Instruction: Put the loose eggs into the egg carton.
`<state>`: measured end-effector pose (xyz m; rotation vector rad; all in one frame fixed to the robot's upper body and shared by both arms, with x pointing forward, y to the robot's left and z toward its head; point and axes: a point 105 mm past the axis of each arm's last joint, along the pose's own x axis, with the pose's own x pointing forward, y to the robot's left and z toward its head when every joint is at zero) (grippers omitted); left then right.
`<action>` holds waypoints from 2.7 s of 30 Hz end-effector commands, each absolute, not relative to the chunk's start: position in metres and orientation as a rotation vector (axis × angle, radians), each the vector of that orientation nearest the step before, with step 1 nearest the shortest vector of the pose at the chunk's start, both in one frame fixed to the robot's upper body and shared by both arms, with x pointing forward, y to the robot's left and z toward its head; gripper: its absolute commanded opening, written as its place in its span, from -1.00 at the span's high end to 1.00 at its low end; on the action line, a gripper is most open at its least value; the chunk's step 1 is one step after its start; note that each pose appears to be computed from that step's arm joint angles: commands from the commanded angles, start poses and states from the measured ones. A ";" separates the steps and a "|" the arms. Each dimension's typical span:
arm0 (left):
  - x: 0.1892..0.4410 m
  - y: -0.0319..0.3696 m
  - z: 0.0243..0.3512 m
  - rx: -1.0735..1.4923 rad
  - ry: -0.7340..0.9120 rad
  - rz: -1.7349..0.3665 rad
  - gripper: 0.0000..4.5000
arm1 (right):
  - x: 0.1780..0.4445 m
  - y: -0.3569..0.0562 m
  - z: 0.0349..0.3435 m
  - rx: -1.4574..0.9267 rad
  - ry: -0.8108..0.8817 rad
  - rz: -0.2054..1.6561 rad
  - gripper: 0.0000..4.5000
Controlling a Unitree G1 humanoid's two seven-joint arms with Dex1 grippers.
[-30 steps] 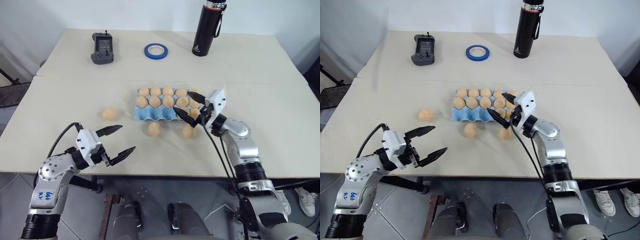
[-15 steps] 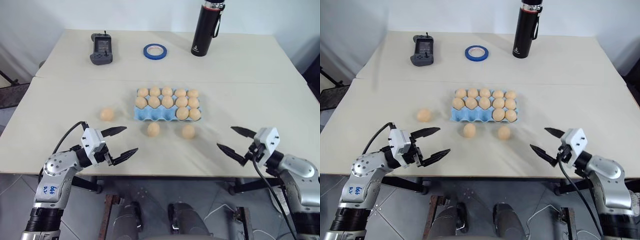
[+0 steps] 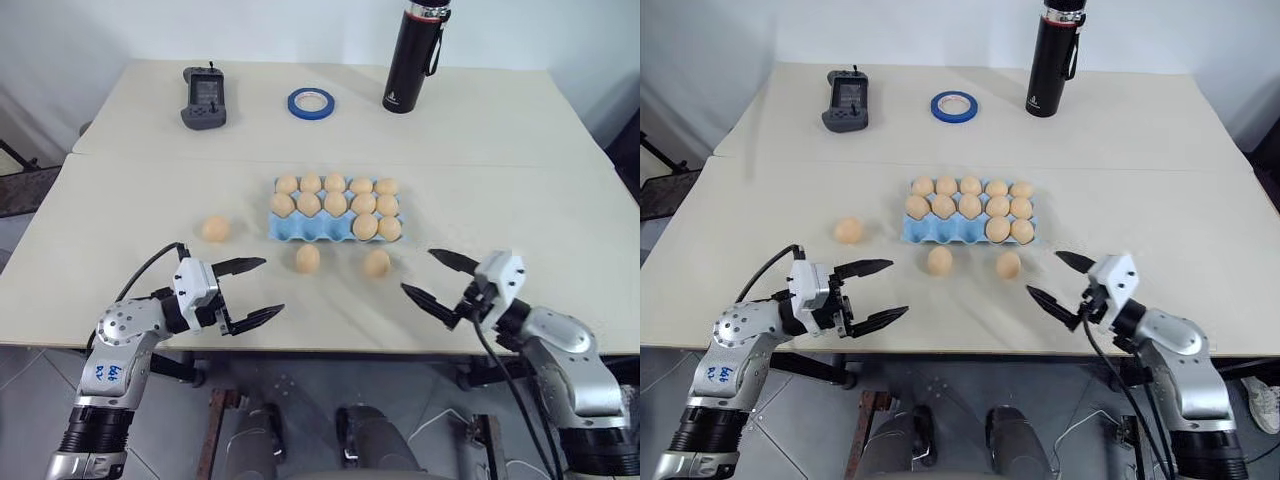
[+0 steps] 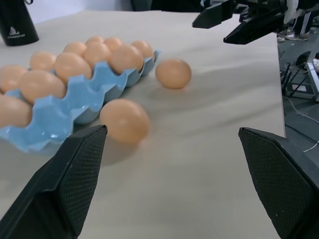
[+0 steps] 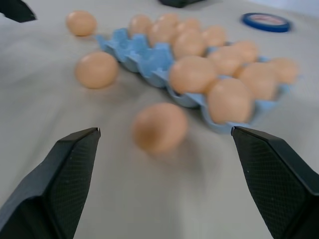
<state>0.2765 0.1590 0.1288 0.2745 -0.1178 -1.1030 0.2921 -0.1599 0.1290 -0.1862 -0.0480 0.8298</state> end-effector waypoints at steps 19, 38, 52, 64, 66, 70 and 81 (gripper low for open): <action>0.246 0.187 0.128 0.288 -0.105 -0.926 -1.00 | 0.332 -0.105 0.115 -0.173 -0.030 0.833 0.23; 0.243 0.187 0.127 0.285 -0.114 -0.878 -1.00 | 0.331 -0.085 0.157 -0.153 -0.102 1.005 -0.18; 0.249 0.176 0.126 0.267 -0.112 -0.935 -1.00 | 0.325 -0.077 0.133 -0.176 -0.015 1.053 -0.94; 0.248 0.178 0.129 0.276 -0.117 -0.922 -1.00 | 0.340 -0.049 0.124 -0.182 -0.033 1.056 -0.94; 0.247 0.179 0.129 0.277 -0.116 -0.917 -1.00 | 0.338 -0.045 0.125 -0.173 -0.036 1.065 -0.94; 0.247 0.179 0.128 0.276 -0.113 -0.910 -1.00 | 0.336 -0.037 0.123 -0.160 -0.027 1.073 -0.94; 0.249 0.177 0.129 0.274 -0.120 -0.913 -1.00 | 0.346 -0.034 0.112 -0.140 -0.001 1.011 -0.78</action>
